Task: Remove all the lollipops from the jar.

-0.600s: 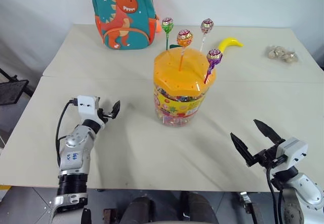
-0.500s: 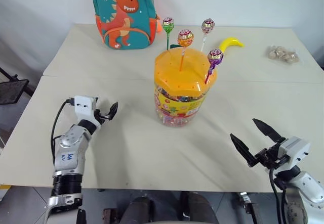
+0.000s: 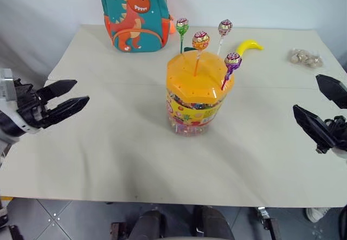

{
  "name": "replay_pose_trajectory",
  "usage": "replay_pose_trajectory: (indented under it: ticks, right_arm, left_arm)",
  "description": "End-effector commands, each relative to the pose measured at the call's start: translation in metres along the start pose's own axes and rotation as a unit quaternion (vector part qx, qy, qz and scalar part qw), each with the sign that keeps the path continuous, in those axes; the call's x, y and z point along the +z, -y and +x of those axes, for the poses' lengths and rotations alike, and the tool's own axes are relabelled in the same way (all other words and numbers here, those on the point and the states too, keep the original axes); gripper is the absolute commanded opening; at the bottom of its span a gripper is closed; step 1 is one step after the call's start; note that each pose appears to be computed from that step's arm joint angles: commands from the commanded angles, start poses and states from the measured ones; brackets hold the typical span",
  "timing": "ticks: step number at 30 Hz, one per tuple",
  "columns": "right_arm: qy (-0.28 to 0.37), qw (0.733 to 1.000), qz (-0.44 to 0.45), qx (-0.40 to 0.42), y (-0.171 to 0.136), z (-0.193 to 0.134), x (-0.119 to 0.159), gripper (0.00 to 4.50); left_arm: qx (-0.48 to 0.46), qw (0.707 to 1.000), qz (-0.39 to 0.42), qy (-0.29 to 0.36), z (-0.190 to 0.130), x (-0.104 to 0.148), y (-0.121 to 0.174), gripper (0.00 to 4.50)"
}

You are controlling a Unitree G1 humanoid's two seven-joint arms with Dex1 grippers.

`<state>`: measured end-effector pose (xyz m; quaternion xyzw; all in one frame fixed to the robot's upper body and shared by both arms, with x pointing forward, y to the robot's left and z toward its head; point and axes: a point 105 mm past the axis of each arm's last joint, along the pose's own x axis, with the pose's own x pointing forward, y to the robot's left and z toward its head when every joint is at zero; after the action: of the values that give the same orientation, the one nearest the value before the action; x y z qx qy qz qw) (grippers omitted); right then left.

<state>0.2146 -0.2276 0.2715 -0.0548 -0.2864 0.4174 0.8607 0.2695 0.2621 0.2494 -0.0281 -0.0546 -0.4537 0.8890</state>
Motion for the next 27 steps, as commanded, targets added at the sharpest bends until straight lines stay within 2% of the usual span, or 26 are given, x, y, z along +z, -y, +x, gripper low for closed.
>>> replay_pose_trajectory:
  ticks: [1,2,5,9,12,15,17,21,24,27]
  right_arm:
    - [-0.015,0.998,-0.021,0.052,-0.01,0.003,0.003,4.5]
    - [-0.019,0.998,-0.023,0.056,-0.01,0.003,0.001,4.5]
    - [-0.032,0.997,-0.041,0.058,-0.003,0.0,-0.004,4.5]
    - [0.008,0.999,-0.031,0.026,0.005,0.006,0.006,4.5]
    - [0.042,0.999,-0.005,0.009,0.005,0.012,0.014,4.5]
    - [0.07,0.997,0.022,-0.01,0.002,0.017,0.019,4.5]
    - [0.064,0.998,0.027,-0.005,-0.002,0.019,0.016,4.5]
    - [0.056,0.998,0.022,-0.022,-0.005,0.015,0.01,4.5]
    - [0.057,0.998,0.018,-0.034,-0.006,0.013,0.01,4.5]
    - [0.056,0.998,0.013,-0.04,-0.008,0.012,0.01,4.5]
  left_arm:
    - [-0.039,0.999,0.029,0.002,-0.001,0.007,0.007,4.47]
    - [-0.039,0.999,0.028,0.002,0.0,0.006,0.005,4.47]
    - [-0.049,0.996,0.06,0.045,0.029,0.011,-0.004,4.47]
    - [-0.091,0.99,0.059,0.094,0.088,0.021,-0.003,4.47]
    - [-0.106,0.988,0.054,0.095,0.13,0.022,-0.003,4.47]
    - [-0.121,0.987,0.006,0.109,0.179,0.033,-0.001,4.47]
    - [-0.154,0.981,-0.008,0.115,0.195,0.041,0.009,4.47]
    - [-0.182,0.979,-0.015,0.085,0.226,0.042,0.02,4.47]
    - [-0.184,0.98,-0.021,0.071,0.236,0.04,0.02,3.89]
    - [-0.2,0.977,-0.025,0.062,0.243,0.039,0.024,2.95]
